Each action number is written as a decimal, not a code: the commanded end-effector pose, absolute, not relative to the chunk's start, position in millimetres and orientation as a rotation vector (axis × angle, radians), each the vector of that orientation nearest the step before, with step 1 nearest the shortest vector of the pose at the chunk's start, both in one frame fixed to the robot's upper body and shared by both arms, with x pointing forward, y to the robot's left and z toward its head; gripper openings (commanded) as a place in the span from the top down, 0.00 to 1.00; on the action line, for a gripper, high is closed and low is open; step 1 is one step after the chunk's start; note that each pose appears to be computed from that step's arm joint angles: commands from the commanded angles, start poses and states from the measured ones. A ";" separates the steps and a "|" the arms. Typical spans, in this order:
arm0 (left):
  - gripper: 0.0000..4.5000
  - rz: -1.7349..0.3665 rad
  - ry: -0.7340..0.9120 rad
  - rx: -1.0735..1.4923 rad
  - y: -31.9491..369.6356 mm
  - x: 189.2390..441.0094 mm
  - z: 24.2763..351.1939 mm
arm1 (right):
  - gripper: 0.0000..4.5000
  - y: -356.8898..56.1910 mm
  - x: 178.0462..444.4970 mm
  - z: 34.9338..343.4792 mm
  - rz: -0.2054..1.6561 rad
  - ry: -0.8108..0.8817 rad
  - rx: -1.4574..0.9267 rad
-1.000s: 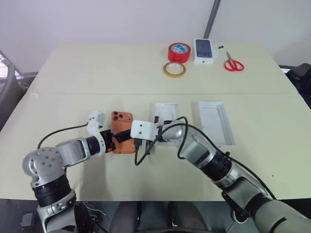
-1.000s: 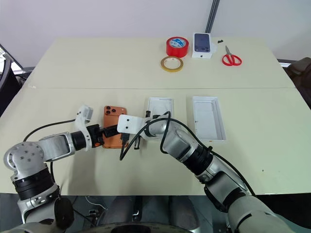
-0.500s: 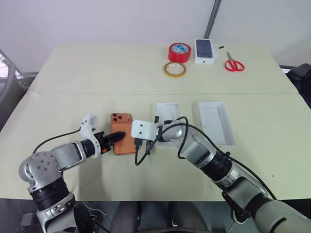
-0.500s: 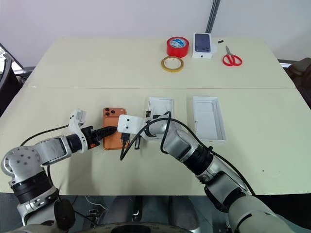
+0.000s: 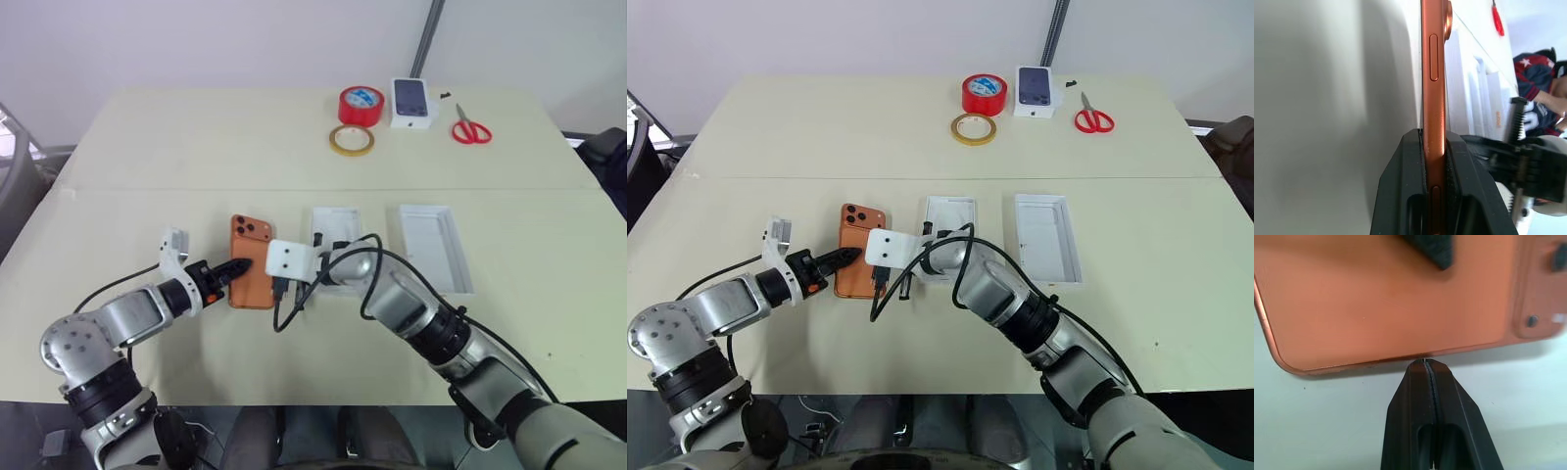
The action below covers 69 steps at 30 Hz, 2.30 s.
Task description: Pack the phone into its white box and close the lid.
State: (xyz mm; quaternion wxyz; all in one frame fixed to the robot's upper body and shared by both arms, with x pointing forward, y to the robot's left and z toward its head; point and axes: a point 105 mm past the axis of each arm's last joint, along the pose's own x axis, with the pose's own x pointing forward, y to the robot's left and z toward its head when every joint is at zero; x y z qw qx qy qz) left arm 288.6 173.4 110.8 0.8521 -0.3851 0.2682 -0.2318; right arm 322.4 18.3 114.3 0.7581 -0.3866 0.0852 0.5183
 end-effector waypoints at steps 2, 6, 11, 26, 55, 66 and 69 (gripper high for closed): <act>1.00 -0.500 0.465 -0.827 175.5 295.6 135.1 | 1.00 -1.7 318.4 169.4 1.082 0.003 -0.708; 1.00 -0.573 0.420 -0.844 152.4 305.0 155.4 | 1.00 -46.1 312.7 182.8 1.053 -0.018 -0.702; 1.00 -0.665 0.459 -0.897 103.9 321.2 166.8 | 1.00 -100.4 304.9 191.2 0.996 0.032 -0.688; 1.00 -0.745 0.682 -0.887 22.6 345.4 144.5 | 1.00 -155.1 297.4 177.3 0.798 0.151 -0.689; 0.16 -0.681 0.555 -0.499 109.9 335.4 163.3 | 1.00 -161.0 321.3 172.2 0.726 0.183 -0.742; 0.99 -0.691 0.440 -0.007 85.5 355.2 136.5 | 1.00 -149.6 343.0 147.2 0.671 0.281 -0.868; 0.99 -0.734 0.441 0.102 73.4 357.4 126.5 | 1.00 -137.6 344.7 141.6 0.687 0.277 -0.894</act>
